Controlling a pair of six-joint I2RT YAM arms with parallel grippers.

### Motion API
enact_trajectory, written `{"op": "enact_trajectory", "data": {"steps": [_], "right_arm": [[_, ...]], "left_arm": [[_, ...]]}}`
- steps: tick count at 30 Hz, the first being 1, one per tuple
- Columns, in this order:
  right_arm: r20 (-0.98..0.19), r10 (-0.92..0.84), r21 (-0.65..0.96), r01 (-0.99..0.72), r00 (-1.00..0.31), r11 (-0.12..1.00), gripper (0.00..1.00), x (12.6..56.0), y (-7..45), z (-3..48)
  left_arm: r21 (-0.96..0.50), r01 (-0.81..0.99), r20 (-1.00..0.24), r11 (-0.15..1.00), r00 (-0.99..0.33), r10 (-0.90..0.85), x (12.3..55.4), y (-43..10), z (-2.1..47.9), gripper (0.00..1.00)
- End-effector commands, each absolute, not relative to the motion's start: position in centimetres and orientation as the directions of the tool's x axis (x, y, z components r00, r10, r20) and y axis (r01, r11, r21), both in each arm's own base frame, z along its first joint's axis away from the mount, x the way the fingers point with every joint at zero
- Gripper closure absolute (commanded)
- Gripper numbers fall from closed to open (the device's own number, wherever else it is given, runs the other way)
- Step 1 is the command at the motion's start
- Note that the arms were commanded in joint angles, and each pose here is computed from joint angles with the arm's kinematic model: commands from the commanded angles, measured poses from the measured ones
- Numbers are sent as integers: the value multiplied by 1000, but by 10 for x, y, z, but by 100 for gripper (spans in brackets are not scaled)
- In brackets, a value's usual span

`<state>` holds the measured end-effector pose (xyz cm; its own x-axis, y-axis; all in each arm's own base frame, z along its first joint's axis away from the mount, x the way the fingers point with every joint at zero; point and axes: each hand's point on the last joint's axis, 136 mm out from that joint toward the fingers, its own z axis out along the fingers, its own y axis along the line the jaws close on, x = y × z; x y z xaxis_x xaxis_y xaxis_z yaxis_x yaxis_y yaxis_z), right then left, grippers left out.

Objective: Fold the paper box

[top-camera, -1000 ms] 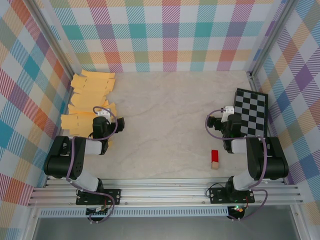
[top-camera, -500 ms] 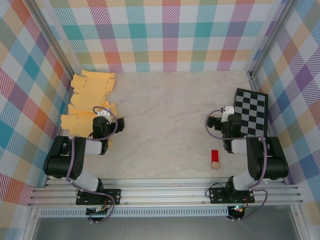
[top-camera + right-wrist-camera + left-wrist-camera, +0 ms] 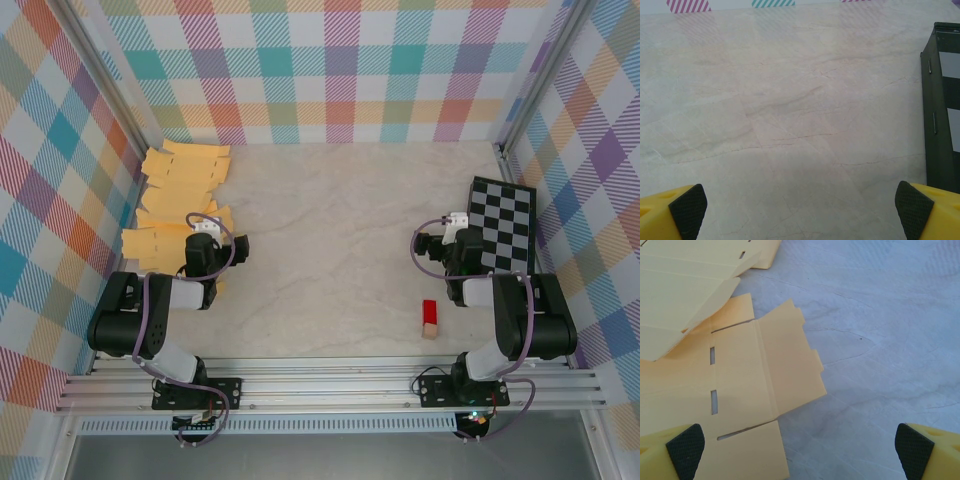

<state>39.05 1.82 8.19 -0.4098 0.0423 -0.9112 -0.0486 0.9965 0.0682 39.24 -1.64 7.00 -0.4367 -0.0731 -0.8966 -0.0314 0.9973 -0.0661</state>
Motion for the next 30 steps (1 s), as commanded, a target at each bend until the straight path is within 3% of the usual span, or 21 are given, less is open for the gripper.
{"op": "enact_trajectory", "data": {"steps": [1,7,12,17,21,26,30], "right_arm": [[-919,50,85,-72,-392,994,0,398,20,90],[-911,40,95,-115,-411,989,0,400,26,95],[-838,83,106,-11,-539,994,0,410,14,118],[-838,181,176,59,-515,983,0,412,12,160],[-807,220,232,48,-549,972,0,409,28,180],[-793,187,241,-15,-580,971,0,399,59,195],[-770,157,240,-54,-619,969,0,390,79,195]], "left_arm": [[-81,-8,-907,997,-414,-77,400,-16,79,0],[-85,-23,-910,996,-405,-87,400,-12,82,0],[-89,-284,-914,955,-359,-191,391,31,130,0],[-182,-406,-872,896,-354,-338,394,44,168,0],[-337,-430,-818,838,-307,-487,405,46,181,0],[-350,-479,-699,805,-439,-564,407,27,155,0],[-182,-499,-635,847,-598,-489,398,2,124,0]]}}
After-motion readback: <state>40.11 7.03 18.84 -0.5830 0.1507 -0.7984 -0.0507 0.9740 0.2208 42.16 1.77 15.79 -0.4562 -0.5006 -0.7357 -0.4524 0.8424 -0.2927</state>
